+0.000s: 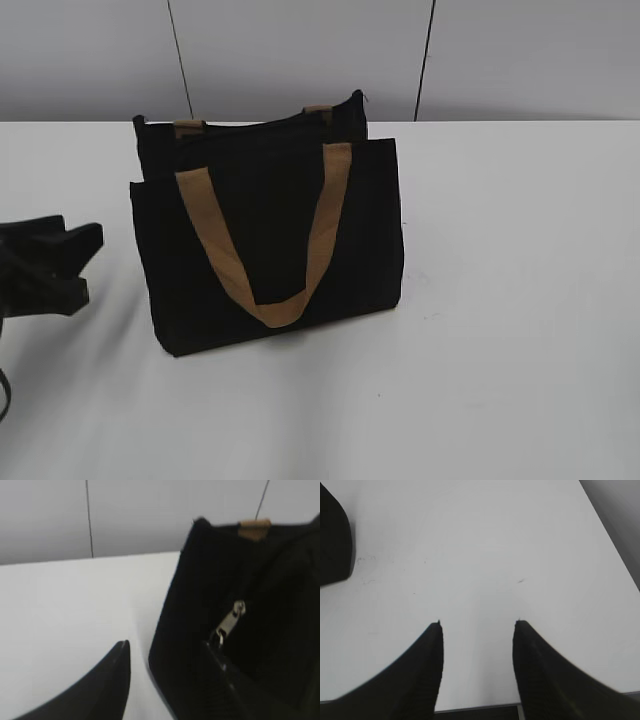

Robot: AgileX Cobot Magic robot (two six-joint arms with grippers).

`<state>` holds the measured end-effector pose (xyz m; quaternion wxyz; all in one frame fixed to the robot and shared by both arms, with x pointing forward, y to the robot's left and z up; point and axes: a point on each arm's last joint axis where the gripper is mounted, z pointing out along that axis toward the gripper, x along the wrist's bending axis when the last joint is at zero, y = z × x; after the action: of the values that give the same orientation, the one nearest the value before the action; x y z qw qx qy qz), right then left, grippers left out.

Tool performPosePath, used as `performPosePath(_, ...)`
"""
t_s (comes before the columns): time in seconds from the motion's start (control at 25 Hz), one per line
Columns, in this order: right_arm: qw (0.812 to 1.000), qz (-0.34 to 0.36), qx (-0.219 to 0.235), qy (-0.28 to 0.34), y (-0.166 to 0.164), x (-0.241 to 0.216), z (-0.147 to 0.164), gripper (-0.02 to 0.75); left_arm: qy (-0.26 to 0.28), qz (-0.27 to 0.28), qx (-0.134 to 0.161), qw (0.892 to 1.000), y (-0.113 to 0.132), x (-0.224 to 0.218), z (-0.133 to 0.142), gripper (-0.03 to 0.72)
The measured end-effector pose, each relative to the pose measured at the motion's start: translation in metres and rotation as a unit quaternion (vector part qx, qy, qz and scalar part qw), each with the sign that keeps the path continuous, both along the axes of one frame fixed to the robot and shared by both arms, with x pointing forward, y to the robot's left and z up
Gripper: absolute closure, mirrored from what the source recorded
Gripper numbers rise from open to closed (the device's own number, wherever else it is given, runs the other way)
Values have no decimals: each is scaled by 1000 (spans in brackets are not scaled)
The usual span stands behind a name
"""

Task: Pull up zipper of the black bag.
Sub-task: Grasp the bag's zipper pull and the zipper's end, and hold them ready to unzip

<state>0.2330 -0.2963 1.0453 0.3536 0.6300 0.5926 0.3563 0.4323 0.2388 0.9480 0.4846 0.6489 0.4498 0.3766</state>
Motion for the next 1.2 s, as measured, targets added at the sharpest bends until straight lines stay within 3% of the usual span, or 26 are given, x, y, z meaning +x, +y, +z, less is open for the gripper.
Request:
performPosePath(0.16, 1000, 0, 0, 0, 0, 0, 0, 377, 35, -31, 24, 999, -8, 8, -33, 348)
performPosePath(0.52, 1000, 0, 0, 0, 0, 0, 0, 377, 57, -81, 28, 995, -21, 19, -77, 348)
performPosePath(0.92, 1000, 0, 0, 0, 0, 0, 0, 377, 30, -104, 3, 994, -32, 37, -71, 276)
performPosePath(1.2, 1000, 0, 0, 0, 0, 0, 0, 377, 30, -115, 8, 993, -39, 55, -67, 302)
